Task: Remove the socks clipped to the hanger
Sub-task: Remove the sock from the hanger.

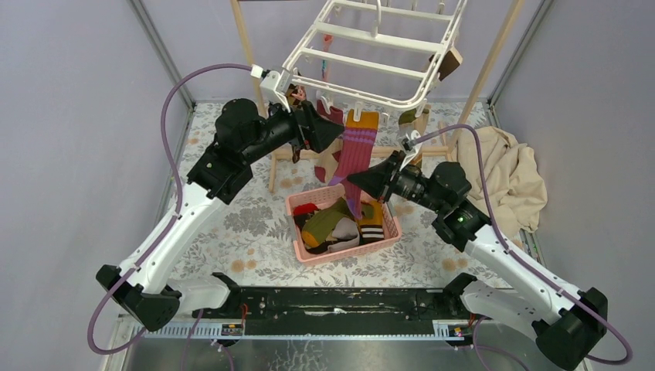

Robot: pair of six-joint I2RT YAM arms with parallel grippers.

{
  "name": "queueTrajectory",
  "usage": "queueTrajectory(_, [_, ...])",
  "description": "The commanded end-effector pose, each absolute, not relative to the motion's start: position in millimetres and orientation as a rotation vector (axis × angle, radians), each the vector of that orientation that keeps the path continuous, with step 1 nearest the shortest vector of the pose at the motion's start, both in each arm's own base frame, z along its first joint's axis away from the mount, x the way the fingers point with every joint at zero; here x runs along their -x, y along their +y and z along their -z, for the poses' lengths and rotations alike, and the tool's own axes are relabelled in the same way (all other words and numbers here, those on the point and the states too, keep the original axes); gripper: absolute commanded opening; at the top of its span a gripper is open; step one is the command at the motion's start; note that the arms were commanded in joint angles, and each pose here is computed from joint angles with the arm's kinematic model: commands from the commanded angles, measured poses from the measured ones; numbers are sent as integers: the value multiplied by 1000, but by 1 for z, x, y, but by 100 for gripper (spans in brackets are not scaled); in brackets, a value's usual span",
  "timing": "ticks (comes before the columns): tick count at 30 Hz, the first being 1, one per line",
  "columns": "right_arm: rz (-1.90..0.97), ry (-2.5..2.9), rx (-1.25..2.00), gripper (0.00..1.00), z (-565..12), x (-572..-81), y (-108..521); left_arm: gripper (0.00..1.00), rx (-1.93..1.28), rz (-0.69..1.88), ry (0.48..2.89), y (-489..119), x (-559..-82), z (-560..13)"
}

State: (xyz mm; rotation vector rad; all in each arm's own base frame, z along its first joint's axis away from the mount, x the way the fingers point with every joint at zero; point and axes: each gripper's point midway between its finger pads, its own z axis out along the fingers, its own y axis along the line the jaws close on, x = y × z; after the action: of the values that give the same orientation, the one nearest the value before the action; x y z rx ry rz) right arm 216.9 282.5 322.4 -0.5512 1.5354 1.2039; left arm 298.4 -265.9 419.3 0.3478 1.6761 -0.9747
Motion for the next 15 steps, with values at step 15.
queueTrajectory(15, [-1291, 1356, 633, 0, -410, -178, 266, 99, -359, 1111, 1528, -291, -313, -422])
